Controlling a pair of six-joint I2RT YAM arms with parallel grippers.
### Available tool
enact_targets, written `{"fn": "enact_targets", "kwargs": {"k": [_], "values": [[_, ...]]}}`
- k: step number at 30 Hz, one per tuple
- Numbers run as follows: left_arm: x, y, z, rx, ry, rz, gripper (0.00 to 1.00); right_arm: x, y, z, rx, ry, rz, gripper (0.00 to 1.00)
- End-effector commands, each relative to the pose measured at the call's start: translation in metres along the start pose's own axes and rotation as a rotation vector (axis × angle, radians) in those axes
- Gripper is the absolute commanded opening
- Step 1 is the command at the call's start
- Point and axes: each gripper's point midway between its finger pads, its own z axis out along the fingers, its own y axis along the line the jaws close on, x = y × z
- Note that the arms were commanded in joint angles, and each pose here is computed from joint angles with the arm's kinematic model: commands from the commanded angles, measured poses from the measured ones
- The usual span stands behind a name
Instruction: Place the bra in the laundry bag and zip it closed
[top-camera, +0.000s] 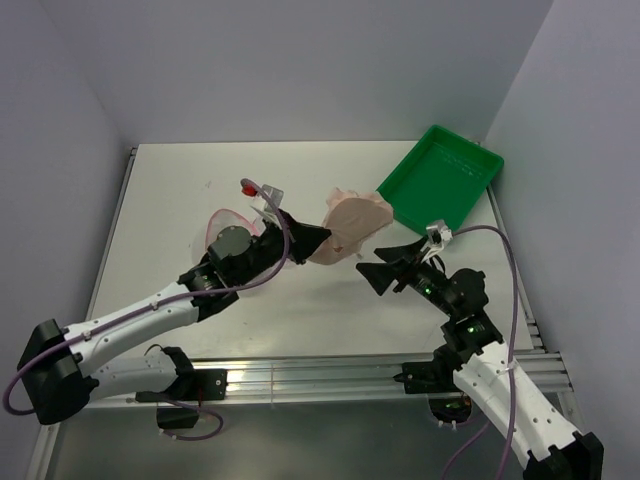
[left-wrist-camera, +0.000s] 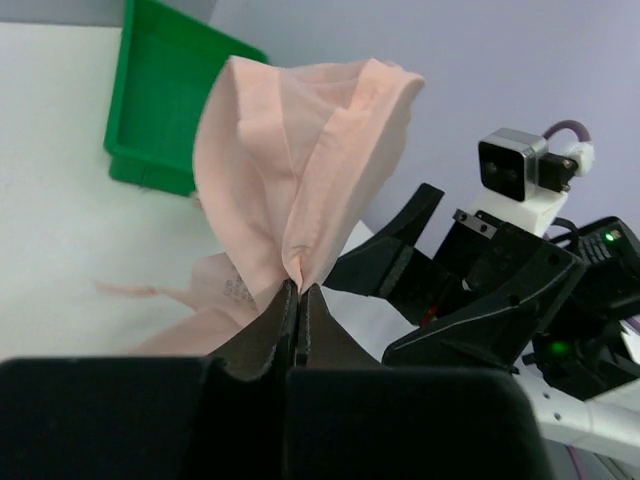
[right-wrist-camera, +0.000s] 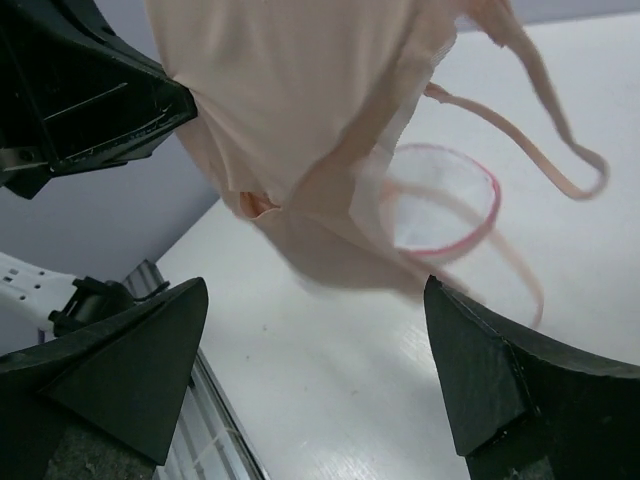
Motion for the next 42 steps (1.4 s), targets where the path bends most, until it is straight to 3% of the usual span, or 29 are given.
{"fn": "enact_targets", "kwargs": {"k": [1,8,17,19,20,21,22,23,25,28,34,42], "values": [[-0.028,-0.037,-0.015,0.120,-0.015,0.062,0.00,-0.039,0.041,-0.002,-0.157,-0.099,-0.111,0.96],[-0.043,-0.060,-0.041,0.200,-0.015,0.069,0.00,-0.083,0.088,-0.004,-0.334,-0.211,-0.122,0.96],[-0.030,-0.068,-0.056,0.264,0.032,0.058,0.00,-0.121,0.121,0.000,-0.472,-0.296,-0.064,0.81],[-0.027,-0.071,-0.059,0.289,0.044,0.066,0.00,-0.122,0.122,0.005,-0.485,-0.281,-0.033,0.52],[-0.025,-0.070,-0.060,0.288,0.050,0.070,0.01,-0.127,0.127,0.004,-0.512,-0.303,-0.035,0.27],[-0.025,-0.070,-0.062,0.288,0.049,0.084,0.07,-0.128,0.127,0.005,-0.517,-0.302,-0.010,0.19],[-0.026,-0.067,-0.064,0.276,0.048,0.089,0.30,-0.130,0.128,0.005,-0.523,-0.308,-0.008,0.11],[-0.023,-0.064,-0.065,0.266,0.053,0.095,0.44,-0.131,0.131,0.005,-0.532,-0.305,-0.008,0.02],[-0.022,-0.062,-0.074,0.268,0.044,0.105,0.79,-0.137,0.136,0.005,-0.547,-0.302,-0.008,0.00],[-0.019,-0.062,-0.086,0.290,0.026,0.099,0.97,-0.140,0.144,0.007,-0.570,-0.273,0.000,0.00],[-0.005,-0.050,-0.085,0.267,0.050,0.128,0.99,-0.144,0.149,0.005,-0.589,-0.260,0.030,0.00],[0.015,-0.058,-0.068,0.350,0.112,0.112,0.99,-0.148,0.151,0.006,-0.585,-0.269,0.032,0.00]]}}
